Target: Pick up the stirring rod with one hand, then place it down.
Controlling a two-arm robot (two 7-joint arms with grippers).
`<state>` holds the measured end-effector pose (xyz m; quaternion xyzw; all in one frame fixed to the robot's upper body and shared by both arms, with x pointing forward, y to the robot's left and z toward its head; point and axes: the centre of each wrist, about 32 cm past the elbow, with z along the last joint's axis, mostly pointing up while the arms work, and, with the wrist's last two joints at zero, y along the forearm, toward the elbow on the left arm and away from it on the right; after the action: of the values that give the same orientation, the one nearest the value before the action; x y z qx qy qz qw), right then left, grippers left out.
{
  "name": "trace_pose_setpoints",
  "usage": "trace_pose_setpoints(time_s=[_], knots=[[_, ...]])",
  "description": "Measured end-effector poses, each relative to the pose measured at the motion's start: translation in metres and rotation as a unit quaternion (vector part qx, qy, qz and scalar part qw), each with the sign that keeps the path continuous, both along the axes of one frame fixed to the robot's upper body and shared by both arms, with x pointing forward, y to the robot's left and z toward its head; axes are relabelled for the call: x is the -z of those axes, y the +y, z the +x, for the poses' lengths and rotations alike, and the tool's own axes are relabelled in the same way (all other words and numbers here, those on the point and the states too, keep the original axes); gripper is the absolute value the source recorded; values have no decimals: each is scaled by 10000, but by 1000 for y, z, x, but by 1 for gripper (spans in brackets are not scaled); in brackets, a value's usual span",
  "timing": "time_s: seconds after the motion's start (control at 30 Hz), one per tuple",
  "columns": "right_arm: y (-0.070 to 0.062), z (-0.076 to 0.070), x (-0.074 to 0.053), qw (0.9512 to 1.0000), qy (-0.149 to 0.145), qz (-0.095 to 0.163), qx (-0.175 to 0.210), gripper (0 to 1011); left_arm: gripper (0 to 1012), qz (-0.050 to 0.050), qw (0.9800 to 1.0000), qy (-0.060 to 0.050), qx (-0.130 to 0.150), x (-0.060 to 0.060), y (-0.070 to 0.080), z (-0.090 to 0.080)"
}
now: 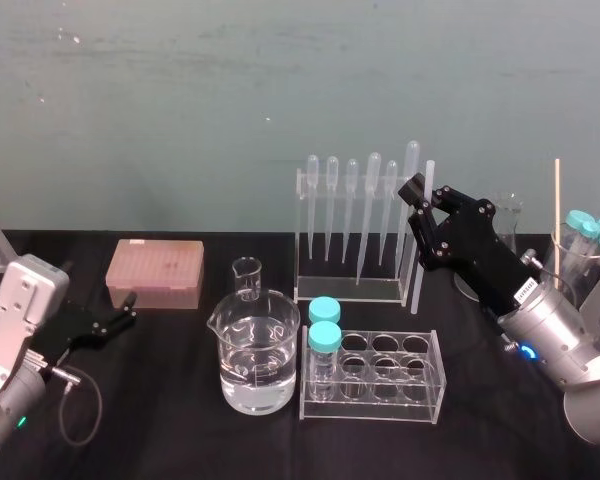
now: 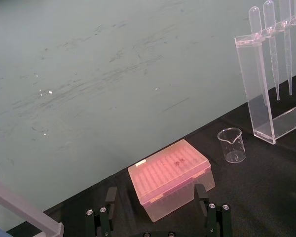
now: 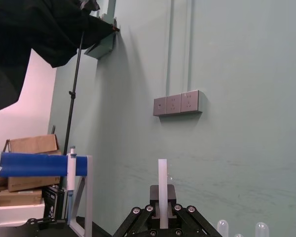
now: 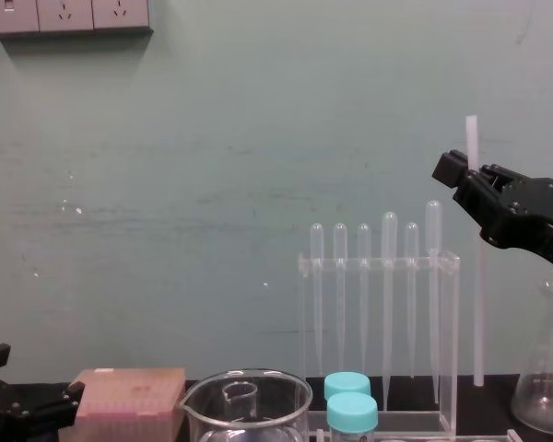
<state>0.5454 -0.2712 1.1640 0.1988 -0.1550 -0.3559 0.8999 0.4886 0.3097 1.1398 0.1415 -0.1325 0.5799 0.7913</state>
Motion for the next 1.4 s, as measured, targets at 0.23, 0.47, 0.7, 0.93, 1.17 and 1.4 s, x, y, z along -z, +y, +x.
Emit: trace_pose_setpoints(time_s=[0.23,0.47,0.7,0.93,1.17,1.4], knots=[[0,0,0,10000,0,0,0,70,1000,0,10000,0,0,0,0,0],[0,-2,-5,9999,113,-111,50,69,1000,0,10000,0,0,0,0,0],[-2,-10,-12,9994,282,-203,86,70,1000,0,10000,0,0,0,0,0],[-3,-21,-14,9984,482,-292,-55,69,1000,0,10000,0,0,0,0,0],[-5,-27,-12,9974,612,-368,-108,69,1000,0,10000,0,0,0,0,0],[-8,-31,-11,9965,702,-453,-56,69,1000,0,10000,0,0,0,0,0]])
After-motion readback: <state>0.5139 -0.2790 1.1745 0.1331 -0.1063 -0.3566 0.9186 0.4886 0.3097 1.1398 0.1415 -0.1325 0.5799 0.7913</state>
